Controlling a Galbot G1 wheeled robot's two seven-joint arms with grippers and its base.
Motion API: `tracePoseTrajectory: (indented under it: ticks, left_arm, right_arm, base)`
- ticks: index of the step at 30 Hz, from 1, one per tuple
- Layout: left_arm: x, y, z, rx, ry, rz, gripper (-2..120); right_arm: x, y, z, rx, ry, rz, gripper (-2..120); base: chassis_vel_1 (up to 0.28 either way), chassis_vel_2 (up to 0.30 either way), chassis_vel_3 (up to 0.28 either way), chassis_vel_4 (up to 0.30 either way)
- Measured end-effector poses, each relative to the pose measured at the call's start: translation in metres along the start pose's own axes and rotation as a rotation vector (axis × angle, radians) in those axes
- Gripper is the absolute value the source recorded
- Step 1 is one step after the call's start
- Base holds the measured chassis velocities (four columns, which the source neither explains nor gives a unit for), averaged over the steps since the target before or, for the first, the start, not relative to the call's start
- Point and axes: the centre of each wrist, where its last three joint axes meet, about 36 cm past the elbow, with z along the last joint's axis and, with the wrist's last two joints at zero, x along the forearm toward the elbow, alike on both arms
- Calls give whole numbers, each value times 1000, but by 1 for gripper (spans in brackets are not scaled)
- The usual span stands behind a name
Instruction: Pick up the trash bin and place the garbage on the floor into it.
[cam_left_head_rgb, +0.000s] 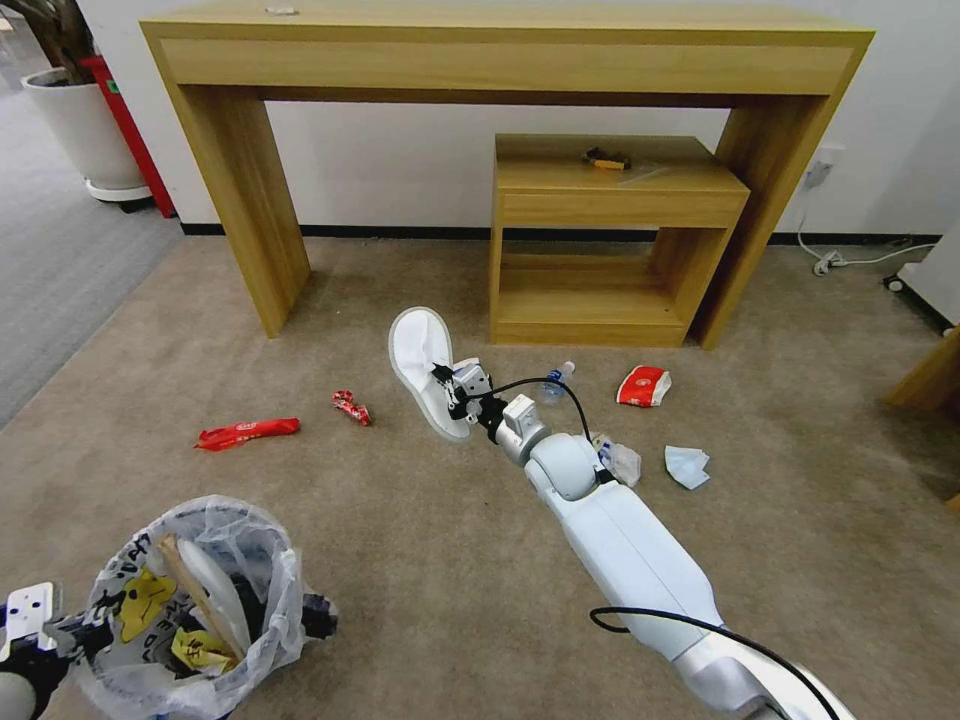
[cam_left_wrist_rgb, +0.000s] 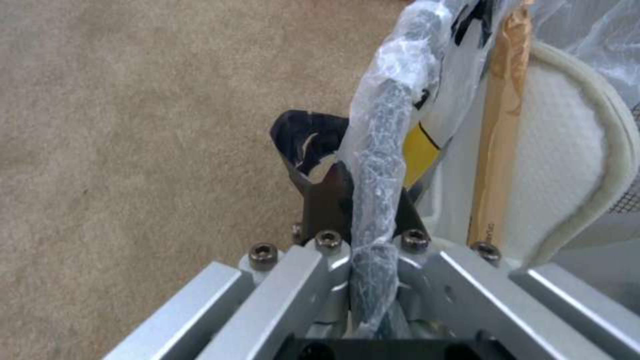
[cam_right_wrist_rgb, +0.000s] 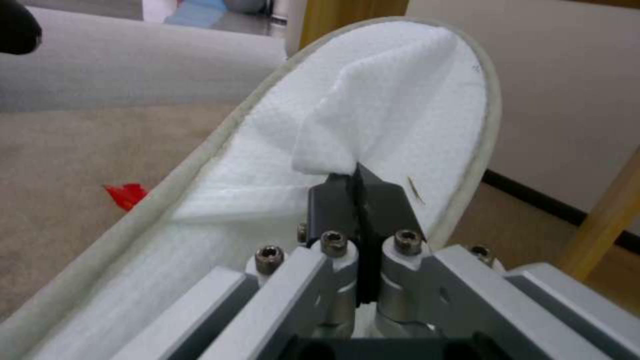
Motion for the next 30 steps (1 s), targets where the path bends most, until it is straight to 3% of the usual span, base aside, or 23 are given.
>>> tracePoseTrajectory:
  ticks: [23,25,30]
  left_arm:
    - [-1,-2,-1,-3,-1,-2,0]
    - [-6,-18,-6,-30,-8,34,0]
    - [-7,-20,-6,-38,-4,37,0]
  right_arm:
    - [0,-1,2,-10,13,-4,0]
    - [-2,22,-24,-1,-40,-111,0]
    - [6,26,-29,3,-55,-132,0]
  base:
    - [0,0,0,0]
    - [0,0,0,0]
    - [0,0,0,0]
